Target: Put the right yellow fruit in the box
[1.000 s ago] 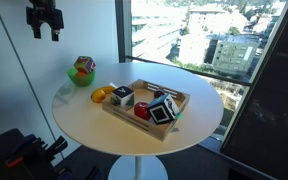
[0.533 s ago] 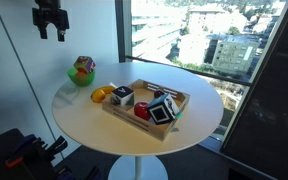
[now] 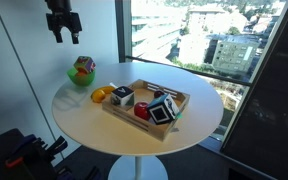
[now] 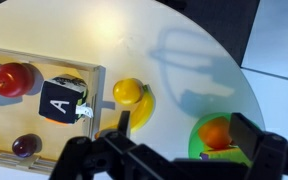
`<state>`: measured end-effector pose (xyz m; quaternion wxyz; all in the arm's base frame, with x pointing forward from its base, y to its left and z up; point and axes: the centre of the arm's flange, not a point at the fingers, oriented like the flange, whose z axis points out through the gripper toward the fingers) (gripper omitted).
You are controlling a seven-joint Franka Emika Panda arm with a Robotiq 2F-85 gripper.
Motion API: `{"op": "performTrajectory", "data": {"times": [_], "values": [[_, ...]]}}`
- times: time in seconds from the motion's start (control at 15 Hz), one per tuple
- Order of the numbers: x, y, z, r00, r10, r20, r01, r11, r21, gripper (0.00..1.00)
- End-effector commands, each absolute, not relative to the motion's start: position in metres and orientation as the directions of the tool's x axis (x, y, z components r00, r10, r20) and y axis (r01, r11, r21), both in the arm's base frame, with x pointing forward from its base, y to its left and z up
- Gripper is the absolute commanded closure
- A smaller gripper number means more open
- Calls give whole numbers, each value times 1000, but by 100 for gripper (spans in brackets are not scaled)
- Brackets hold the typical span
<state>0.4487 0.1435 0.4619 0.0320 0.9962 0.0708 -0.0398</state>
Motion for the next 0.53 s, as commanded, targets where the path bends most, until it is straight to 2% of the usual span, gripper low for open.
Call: {"op": "performTrajectory", "data": {"times": [0.0, 0.47], "values": [[452, 126, 448, 995, 89, -39, 92, -993, 78, 0], [465, 95, 420, 999, 0, -42, 2, -998, 68, 0]]}}
